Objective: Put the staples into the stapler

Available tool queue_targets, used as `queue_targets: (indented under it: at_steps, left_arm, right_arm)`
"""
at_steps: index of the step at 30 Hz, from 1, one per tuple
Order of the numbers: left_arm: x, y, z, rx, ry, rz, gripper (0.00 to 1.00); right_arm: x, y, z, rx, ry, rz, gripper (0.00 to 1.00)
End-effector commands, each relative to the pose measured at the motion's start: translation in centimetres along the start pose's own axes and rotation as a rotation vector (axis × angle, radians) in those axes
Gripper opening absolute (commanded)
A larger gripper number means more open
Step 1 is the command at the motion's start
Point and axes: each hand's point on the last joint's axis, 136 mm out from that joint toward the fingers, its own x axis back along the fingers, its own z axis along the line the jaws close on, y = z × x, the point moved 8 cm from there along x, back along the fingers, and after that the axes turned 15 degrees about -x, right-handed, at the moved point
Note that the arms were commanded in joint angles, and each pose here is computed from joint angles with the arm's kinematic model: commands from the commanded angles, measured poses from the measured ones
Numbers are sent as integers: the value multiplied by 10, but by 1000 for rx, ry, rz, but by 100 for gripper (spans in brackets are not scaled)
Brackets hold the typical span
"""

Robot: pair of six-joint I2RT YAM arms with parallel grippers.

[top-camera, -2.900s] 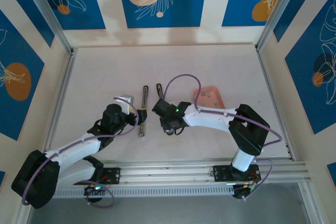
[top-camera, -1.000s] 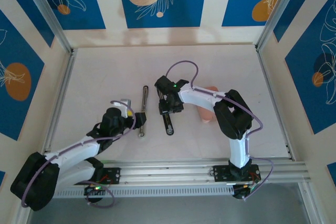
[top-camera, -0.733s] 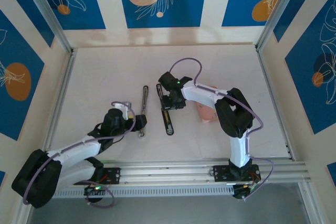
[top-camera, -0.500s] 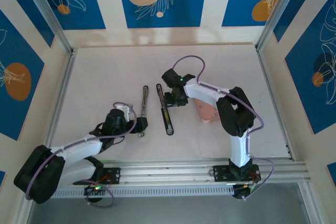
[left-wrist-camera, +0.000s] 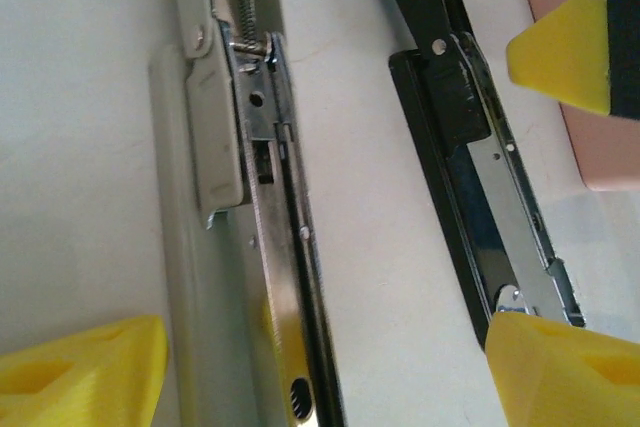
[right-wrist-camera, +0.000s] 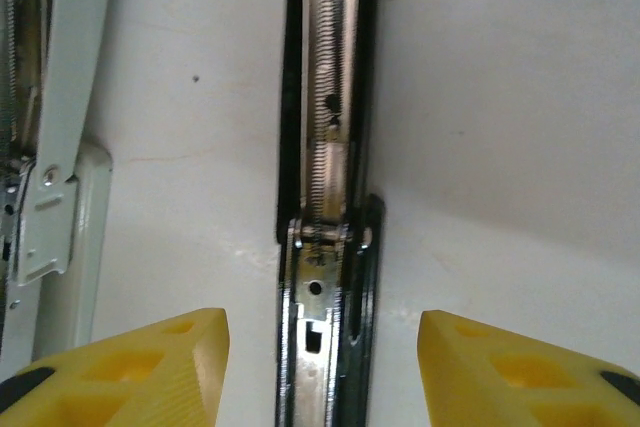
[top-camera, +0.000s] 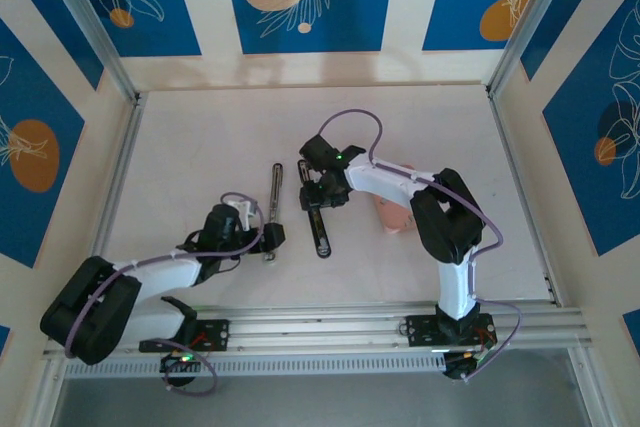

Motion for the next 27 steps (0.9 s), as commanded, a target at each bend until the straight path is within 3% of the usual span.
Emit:
queue_targets:
  at_steps: [1, 18, 27]
  left_arm:
    - [-9, -2, -14, 19, -157, 44, 82]
    - [-11, -1, -27, -29, -219, 49, 81]
    - [0, 5, -19, -20, -75, 12, 84]
  right_arm:
    - [3, -7, 3, 5, 19, 24, 54]
    - [-24, -8, -6, -12, -22, 76, 53]
    - [-38, -8, -11, 2, -46, 87, 50]
